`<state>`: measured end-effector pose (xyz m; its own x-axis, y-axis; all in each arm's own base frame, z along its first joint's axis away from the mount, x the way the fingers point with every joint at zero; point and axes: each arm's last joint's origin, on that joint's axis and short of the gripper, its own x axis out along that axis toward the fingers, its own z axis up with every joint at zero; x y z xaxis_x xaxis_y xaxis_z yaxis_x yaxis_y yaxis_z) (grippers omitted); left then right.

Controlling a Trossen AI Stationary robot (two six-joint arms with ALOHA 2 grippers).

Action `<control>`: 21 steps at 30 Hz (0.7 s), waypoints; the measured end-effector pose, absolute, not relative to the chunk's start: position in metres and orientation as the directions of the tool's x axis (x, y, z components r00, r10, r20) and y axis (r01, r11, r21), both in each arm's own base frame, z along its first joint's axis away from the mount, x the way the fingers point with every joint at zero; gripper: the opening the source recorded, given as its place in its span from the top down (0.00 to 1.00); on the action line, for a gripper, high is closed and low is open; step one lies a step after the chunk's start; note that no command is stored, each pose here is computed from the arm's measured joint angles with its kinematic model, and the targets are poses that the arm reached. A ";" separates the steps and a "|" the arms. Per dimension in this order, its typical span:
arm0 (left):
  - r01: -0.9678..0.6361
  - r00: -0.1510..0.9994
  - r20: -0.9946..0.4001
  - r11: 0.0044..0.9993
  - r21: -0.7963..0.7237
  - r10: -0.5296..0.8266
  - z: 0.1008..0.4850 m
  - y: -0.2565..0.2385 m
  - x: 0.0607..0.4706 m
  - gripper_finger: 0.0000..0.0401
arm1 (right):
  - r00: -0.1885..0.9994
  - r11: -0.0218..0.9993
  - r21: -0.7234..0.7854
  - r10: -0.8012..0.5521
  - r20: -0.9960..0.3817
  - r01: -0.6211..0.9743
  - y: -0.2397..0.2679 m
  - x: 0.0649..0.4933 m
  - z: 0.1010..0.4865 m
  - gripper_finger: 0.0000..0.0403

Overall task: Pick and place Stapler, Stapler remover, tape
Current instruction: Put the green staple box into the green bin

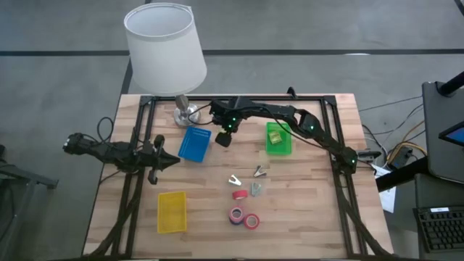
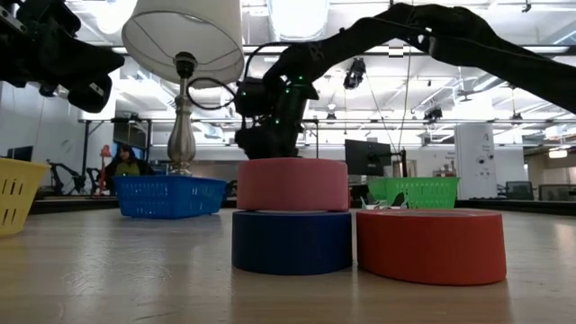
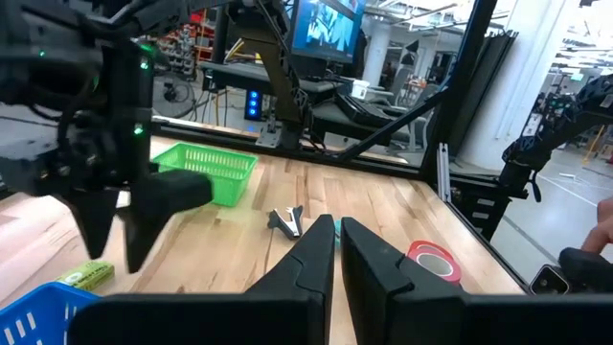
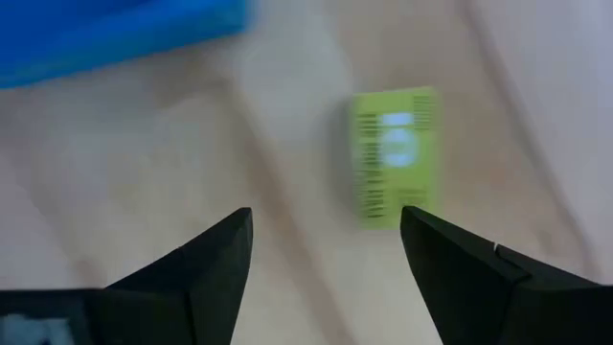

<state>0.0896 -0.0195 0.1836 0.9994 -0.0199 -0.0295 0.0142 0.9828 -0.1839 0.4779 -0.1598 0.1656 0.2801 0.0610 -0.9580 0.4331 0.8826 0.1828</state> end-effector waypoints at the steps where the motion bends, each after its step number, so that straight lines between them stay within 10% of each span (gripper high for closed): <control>1: 0.014 0.999 -0.029 0.983 -0.184 -0.020 0.184 -0.020 0.090 0.94 | 0.274 0.880 0.171 0.048 -0.960 0.444 -0.161 0.478 0.165 0.36; 21: 0.014 0.999 -0.030 0.983 -0.184 -0.020 0.184 -0.020 0.090 0.94 | 0.228 0.867 0.077 -0.043 -0.973 0.493 -0.159 0.478 0.155 0.39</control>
